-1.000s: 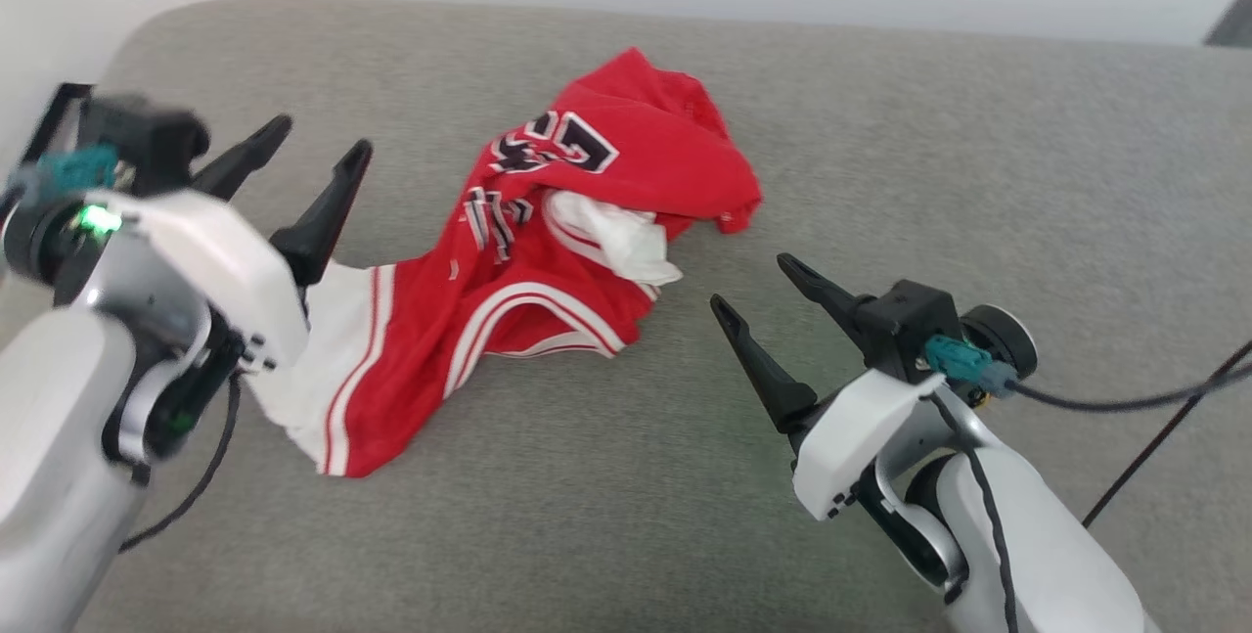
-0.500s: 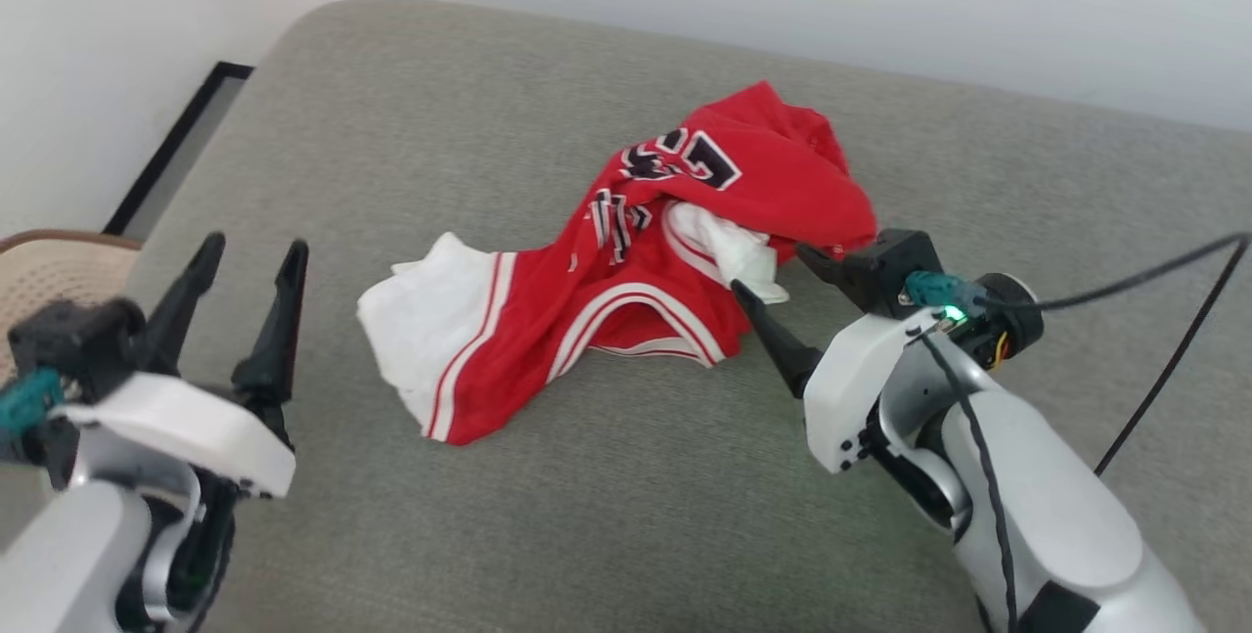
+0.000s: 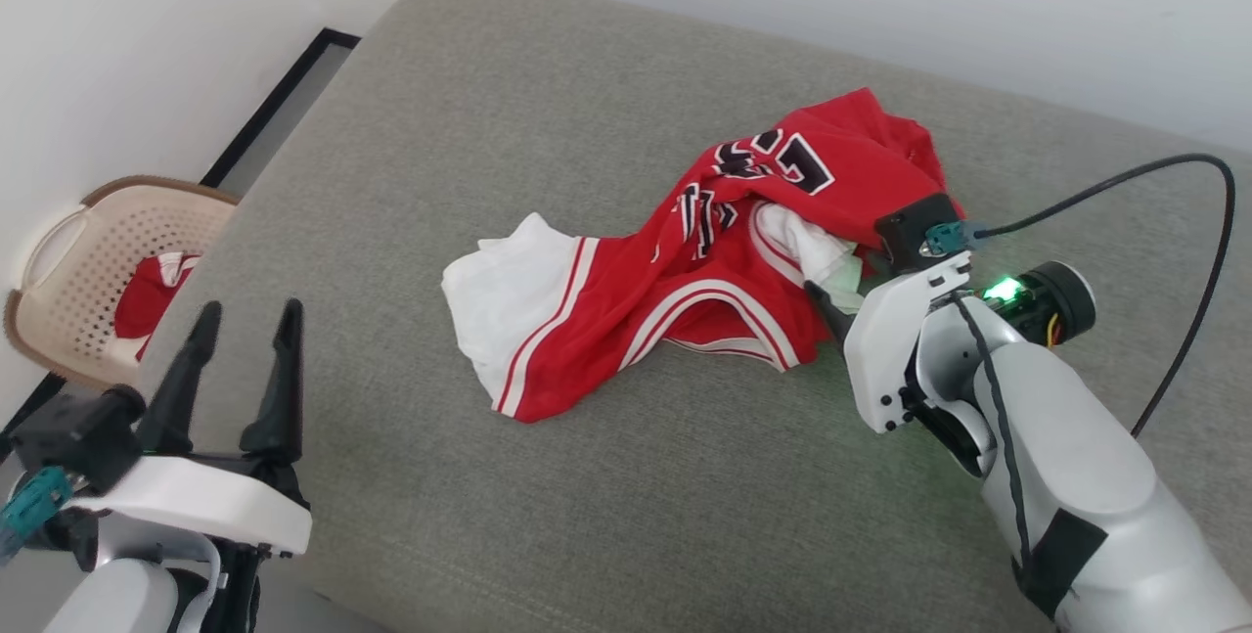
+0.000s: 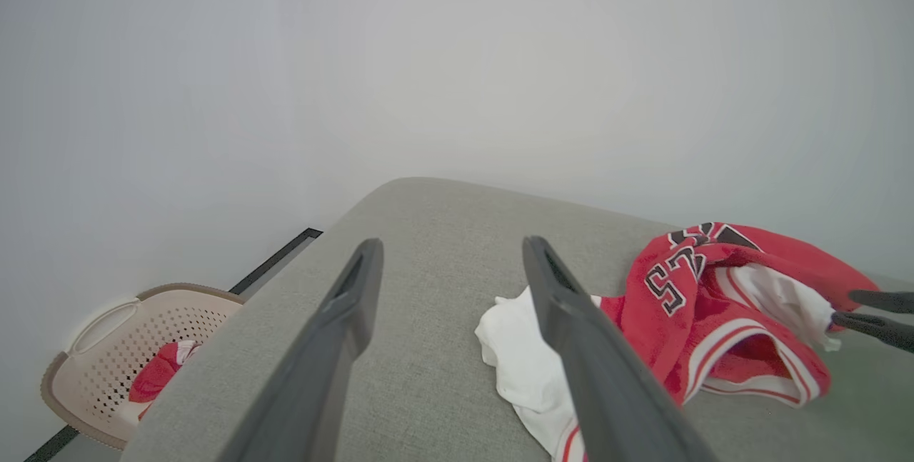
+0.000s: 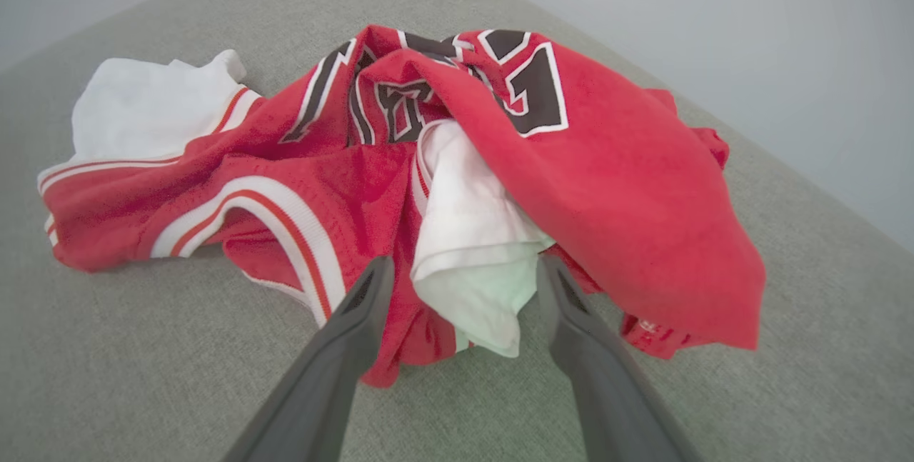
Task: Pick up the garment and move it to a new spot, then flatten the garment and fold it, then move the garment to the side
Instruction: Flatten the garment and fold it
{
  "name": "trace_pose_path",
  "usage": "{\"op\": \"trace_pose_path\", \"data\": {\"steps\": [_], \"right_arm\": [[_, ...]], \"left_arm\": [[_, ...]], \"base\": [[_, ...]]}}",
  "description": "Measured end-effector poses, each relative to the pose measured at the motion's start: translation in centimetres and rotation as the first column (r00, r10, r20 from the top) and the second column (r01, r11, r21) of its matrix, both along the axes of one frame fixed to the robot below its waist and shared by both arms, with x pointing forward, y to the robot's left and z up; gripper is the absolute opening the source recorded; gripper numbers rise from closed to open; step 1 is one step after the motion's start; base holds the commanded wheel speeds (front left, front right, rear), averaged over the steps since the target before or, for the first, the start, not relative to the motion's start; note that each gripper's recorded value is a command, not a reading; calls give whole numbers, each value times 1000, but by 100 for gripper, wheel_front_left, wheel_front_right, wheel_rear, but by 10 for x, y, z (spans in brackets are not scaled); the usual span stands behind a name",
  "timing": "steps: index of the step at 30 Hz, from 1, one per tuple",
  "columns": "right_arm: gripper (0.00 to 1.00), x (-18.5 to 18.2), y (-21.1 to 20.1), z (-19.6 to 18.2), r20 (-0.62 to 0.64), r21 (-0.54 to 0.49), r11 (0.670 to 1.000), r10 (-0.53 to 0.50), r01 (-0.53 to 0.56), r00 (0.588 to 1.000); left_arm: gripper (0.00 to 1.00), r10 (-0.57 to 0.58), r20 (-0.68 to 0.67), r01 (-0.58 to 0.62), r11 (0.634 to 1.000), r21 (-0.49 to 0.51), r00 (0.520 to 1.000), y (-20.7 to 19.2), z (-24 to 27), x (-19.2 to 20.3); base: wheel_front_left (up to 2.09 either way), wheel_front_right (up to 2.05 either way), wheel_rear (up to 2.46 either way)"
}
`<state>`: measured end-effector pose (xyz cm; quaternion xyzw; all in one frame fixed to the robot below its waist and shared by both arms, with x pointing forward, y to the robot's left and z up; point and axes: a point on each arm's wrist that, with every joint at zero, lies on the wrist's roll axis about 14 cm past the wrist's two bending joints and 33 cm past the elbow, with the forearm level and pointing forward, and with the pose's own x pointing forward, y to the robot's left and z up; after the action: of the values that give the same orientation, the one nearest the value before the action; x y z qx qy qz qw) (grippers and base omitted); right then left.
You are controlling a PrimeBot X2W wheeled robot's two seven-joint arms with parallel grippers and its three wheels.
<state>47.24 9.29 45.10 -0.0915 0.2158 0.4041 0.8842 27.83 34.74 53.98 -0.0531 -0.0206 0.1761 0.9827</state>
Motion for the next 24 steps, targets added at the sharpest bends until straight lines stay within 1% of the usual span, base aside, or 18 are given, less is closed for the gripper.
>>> {"op": "trace_pose_path", "data": {"steps": [4, 8, 9, 11, 12, 19, 24], "right_arm": [[100, 4, 0, -15, -29, -68, 998, 6, -8, 1000], [100, 6, 4, -24, -52, -97, 995, 10, -15, 999], [73, 6, 4, -26, -60, -106, 994, 10, -16, 998], [8, 6, 4, -32, -73, -126, 992, 11, -20, 997], [0, 6, 4, -34, -76, -129, 991, 13, -23, 997], [0, 12, 7, -30, -88, -120, 993, -5, -5, 996], [0, 17, 7, -17, -72, -94, 996, -17, 10, 997]], "left_arm": [[100, 57, 28, -57, 998, 0, 998, 3, 1, -14], [100, 110, 51, -110, 994, -1, 993, 8, 0, -29], [100, 121, 54, -121, 993, -6, 991, 9, -1, -32], [100, 136, 50, -136, 991, -5, 989, 9, -5, -38], [100, 145, 58, -144, 989, -14, 988, 8, -6, -40], [100, 207, 86, -205, 978, -39, 974, 12, -11, -58], [100, 243, 112, -239, 970, -52, 963, 14, -11, -70]], "base": [[0, 0, 0], [0, 0, 0], [0, 0, 0], [0, 0, 0], [0, 0, 0], [0, 0, 0], [0, 0, 0]]}}
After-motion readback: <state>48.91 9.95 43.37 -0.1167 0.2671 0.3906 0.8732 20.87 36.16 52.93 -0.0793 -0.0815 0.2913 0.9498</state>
